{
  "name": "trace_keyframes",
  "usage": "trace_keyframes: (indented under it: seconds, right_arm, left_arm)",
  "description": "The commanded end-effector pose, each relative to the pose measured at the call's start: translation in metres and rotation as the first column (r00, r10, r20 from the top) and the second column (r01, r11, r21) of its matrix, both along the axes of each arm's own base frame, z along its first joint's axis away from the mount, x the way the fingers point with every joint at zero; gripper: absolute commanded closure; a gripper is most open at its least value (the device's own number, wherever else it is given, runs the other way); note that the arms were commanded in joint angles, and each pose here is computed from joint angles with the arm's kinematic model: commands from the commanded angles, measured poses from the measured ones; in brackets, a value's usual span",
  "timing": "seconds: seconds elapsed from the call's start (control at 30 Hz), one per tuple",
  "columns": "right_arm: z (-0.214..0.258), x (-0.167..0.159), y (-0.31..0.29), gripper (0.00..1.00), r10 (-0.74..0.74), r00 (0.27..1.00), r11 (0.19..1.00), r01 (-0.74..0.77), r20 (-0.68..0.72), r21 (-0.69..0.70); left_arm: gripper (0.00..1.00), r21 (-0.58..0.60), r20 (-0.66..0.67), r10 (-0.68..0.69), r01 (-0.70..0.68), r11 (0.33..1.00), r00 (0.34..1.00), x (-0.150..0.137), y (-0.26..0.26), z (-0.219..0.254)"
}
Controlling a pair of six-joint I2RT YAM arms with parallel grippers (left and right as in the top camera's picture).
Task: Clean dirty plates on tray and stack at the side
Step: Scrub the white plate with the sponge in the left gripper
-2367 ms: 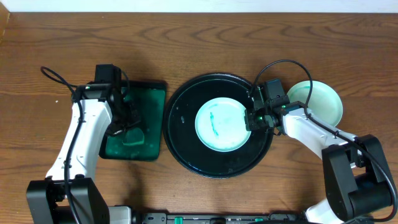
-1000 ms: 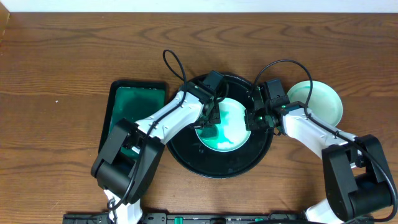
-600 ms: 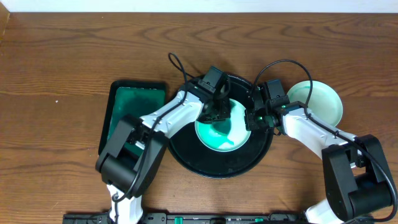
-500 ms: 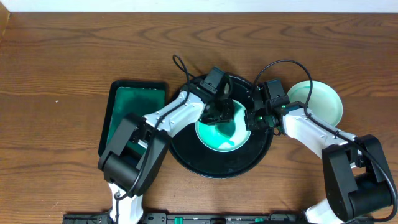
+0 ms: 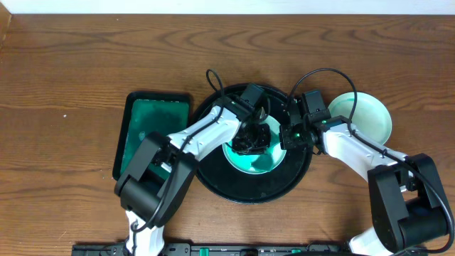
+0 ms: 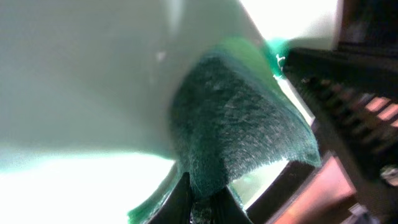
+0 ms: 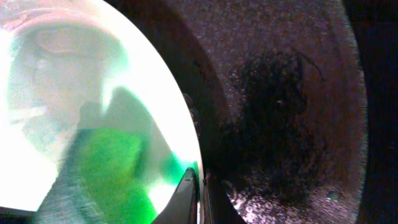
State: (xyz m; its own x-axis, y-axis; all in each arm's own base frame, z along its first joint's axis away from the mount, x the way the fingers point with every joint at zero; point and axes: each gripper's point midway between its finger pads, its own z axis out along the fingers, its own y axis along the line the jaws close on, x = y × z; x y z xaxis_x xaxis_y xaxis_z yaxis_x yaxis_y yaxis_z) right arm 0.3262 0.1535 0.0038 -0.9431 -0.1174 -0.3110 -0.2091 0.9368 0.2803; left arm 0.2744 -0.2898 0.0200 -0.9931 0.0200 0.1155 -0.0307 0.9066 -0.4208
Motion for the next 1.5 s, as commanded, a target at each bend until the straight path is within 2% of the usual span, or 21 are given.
trace_keyframes:
  seconds: [0.0,0.17,0.3,0.4,0.5,0.67,0.73,0.83,1.13,1.47]
  right_arm:
    - [-0.009,-0.008,0.003,0.99,0.013,0.999,1.0,-0.013,-0.038,-0.005]
    - [-0.009,-0.008,0.003,0.99,0.012,0.999,1.0,-0.013,-0.037,-0.005]
    - [-0.009,-0.008,0.003,0.99,0.013,0.999,1.0,-0.013,-0.037,-0.005]
    - [-0.009,-0.008,0.003,0.99,0.013,0.999,1.0,-0.013,-0.037,-0.005]
    - [-0.009,-0.008,0.003,0.99,0.013,0.999,1.0,-0.013,-0.037,-0.005]
    - [-0.009,-0.008,0.003,0.99,0.013,0.999,1.0,-0.013,-0.038,-0.005]
    - [-0.009,-0.008,0.003,0.99,0.013,0.999,1.0,-0.013,-0.038,-0.005]
    - [-0.009,-0.008,0.003,0.99,0.013,0.999,1.0,-0.013,-0.038,-0.005]
    - [-0.009,-0.008,0.003,0.99,0.013,0.999,1.0,-0.013,-0.039,-0.006]
    - [-0.01,-0.008,0.003,0.99,0.013,0.999,1.0,-0.013,-0.04,-0.006]
  left_arm:
    - [0.93,0.331,0.108,0.091,-0.122,0.936,0.99,0.016,0.07,-0.021]
    - [0.93,0.521,0.263,0.055,-0.19,0.832,0.963,0.044,0.122,-0.005]
    - [0.93,0.561,0.282,-0.082,-0.095,0.822,0.956,0.053,0.129,-0.003]
    - [0.93,0.555,0.291,-0.101,-0.082,0.828,0.951,0.057,0.126,-0.003]
    - [0.93,0.477,0.297,-0.092,-0.064,0.877,0.95,0.059,0.109,-0.007]
    - [0.93,0.167,0.219,-0.069,0.032,0.985,0.973,0.046,0.046,-0.012]
    - [0.92,0.028,0.173,-0.083,0.079,0.996,0.981,0.036,0.019,-0.009]
    - [0.93,-0.097,0.126,-0.117,0.129,0.987,0.985,0.022,-0.007,-0.006]
    - [0.93,-0.195,0.055,-0.204,0.211,0.958,0.977,-0.014,-0.039,-0.001]
    - [0.93,-0.113,-0.041,-0.18,0.175,0.978,0.983,-0.027,-0.016,-0.009]
